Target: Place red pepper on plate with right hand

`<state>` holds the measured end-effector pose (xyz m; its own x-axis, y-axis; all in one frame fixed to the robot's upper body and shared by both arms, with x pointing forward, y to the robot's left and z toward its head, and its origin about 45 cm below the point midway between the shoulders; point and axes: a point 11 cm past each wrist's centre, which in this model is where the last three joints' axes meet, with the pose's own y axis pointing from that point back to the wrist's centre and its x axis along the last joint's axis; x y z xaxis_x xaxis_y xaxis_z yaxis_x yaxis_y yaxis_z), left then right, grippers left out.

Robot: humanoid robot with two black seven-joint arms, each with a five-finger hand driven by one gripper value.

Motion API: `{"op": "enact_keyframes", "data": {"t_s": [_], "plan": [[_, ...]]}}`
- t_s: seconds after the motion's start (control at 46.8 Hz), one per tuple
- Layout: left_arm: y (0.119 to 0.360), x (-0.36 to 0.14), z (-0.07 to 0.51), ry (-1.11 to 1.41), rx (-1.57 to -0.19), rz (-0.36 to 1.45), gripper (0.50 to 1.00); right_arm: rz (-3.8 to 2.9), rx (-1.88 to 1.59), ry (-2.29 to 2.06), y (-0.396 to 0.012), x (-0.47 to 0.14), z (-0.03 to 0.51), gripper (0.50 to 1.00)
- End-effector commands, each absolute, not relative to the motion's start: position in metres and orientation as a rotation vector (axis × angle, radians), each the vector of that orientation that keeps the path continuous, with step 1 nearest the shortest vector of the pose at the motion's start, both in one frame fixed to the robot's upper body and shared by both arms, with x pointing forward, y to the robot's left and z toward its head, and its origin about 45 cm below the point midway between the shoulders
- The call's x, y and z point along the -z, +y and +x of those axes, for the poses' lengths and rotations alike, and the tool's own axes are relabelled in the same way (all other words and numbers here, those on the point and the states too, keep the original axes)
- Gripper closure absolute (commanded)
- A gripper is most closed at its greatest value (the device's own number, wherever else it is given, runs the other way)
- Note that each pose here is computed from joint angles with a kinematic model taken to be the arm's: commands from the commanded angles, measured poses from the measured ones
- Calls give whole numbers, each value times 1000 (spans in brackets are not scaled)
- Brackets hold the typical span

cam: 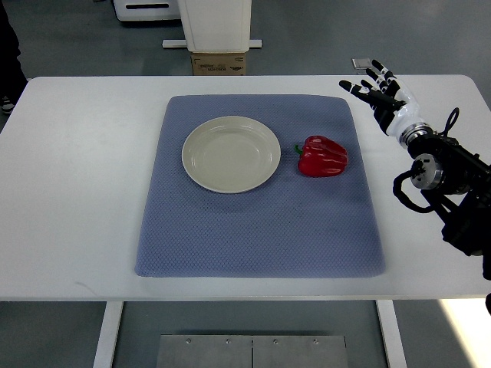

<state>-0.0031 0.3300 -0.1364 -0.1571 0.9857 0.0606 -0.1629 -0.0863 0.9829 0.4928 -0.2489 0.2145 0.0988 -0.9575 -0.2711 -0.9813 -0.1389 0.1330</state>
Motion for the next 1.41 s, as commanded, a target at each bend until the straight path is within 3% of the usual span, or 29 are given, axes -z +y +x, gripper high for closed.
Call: {"op": "enact_keyframes", "data": {"t_s": [0.0, 1.089, 1.388], "plan": [[330, 136, -3, 1154, -1451, 1059, 500, -2266, -449, 2003, -249, -215, 493, 500], [330, 136, -3, 1154, -1451, 1059, 500, -2362, -406, 1903, -235, -211, 487, 500], [330, 136, -3, 1154, -1451, 1059, 500, -2594, -164, 1843, -230, -220, 487, 500]]}}
